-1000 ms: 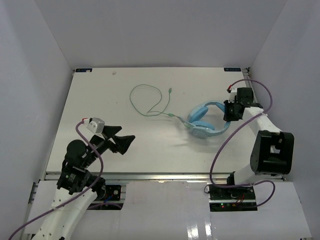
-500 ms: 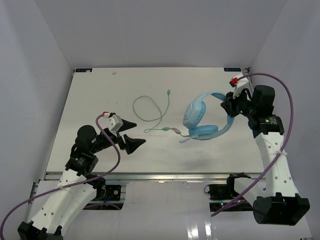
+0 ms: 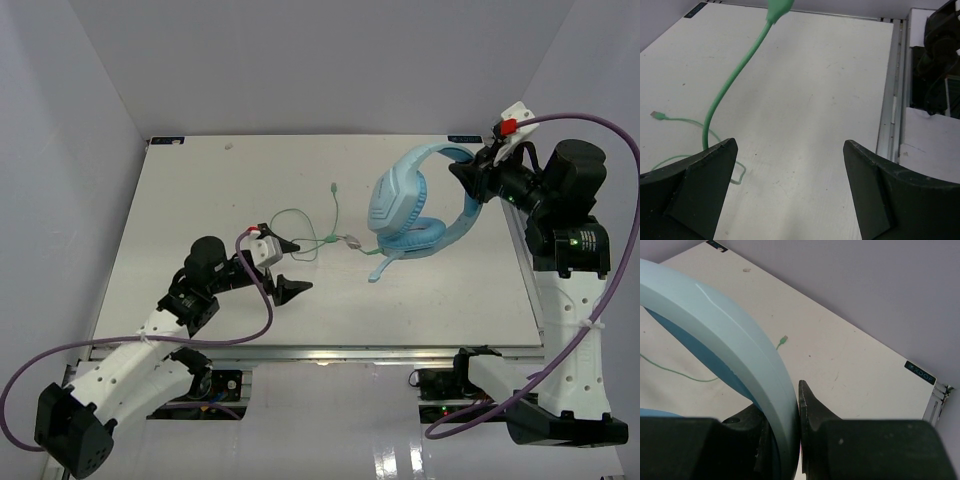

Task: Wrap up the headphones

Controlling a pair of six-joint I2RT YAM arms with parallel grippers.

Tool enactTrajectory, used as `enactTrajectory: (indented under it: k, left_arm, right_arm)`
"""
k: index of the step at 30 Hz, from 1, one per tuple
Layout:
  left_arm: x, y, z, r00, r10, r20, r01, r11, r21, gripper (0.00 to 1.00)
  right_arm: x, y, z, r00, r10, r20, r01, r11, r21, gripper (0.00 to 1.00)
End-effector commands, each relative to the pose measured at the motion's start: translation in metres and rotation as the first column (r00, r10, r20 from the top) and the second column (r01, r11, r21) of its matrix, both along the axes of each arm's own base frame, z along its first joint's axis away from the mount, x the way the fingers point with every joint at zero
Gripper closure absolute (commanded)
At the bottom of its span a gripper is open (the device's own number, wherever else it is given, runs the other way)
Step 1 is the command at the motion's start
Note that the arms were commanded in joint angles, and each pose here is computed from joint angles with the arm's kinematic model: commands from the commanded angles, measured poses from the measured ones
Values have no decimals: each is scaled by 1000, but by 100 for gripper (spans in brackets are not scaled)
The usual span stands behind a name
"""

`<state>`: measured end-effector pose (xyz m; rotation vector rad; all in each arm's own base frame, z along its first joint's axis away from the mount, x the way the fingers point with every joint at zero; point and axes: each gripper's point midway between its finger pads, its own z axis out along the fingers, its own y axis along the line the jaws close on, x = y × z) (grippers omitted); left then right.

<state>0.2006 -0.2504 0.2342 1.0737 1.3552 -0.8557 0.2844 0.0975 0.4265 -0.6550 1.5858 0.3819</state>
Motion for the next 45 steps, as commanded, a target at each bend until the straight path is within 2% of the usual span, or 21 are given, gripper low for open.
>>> enactTrajectory:
  k: [1, 5, 9, 11, 15, 16, 19, 24, 28, 34, 38, 45]
  left_arm:
    - [38, 3, 4, 982, 147, 118, -144, 989, -29, 4]
    - [39, 5, 9, 976, 174, 128, -165, 983, -79, 6]
    - [3, -1, 35, 992, 39, 120, -23, 992, -128, 9]
    - [-14, 4, 43, 994, 18, 106, -3, 990, -144, 10]
    - [-31, 27, 41, 994, 91, 68, -80, 986, -149, 13]
    - [-28, 37, 32, 987, 153, 54, -144, 979, -141, 13]
    - [-33, 47, 10, 982, 190, 17, -185, 972, -143, 9]
    - [-22, 37, -2, 983, 184, -21, -186, 973, -135, 5]
    - [-3, 22, -11, 983, 175, -57, -181, 977, -111, 9]
    - [26, 10, -18, 970, 224, -99, -237, 958, -158, 15]
    - [29, -1, -23, 975, 182, -127, -202, 963, -177, 26]
    - [33, -3, -33, 971, 186, -154, -215, 955, -206, 27]
  right_arm:
    - [-13, 9, 42, 997, 35, 63, -40, 996, 74, 92]
    - [-13, 1, 55, 995, -17, 101, 10, 998, 69, 92]
    - [-2, -10, 48, 991, -87, 100, 82, 995, 54, 92]
    - [0, -11, 43, 992, -91, 90, 86, 995, 52, 92]
    - [-1, -8, 40, 993, -82, 84, 76, 995, 65, 92]
    - [-1, -8, 37, 994, -77, 78, 72, 995, 66, 92]
    - [-6, -5, 38, 995, -60, 79, 54, 996, 72, 92]
    - [-14, 1, 42, 997, -30, 77, 23, 996, 92, 92]
    - [-21, 5, 47, 997, -9, 79, 0, 994, 107, 92]
    - [-25, 7, 47, 997, 6, 72, -14, 993, 114, 92]
    - [-24, 9, 45, 998, 15, 59, -22, 992, 123, 92]
    - [-23, 11, 44, 999, 22, 44, -28, 990, 139, 92]
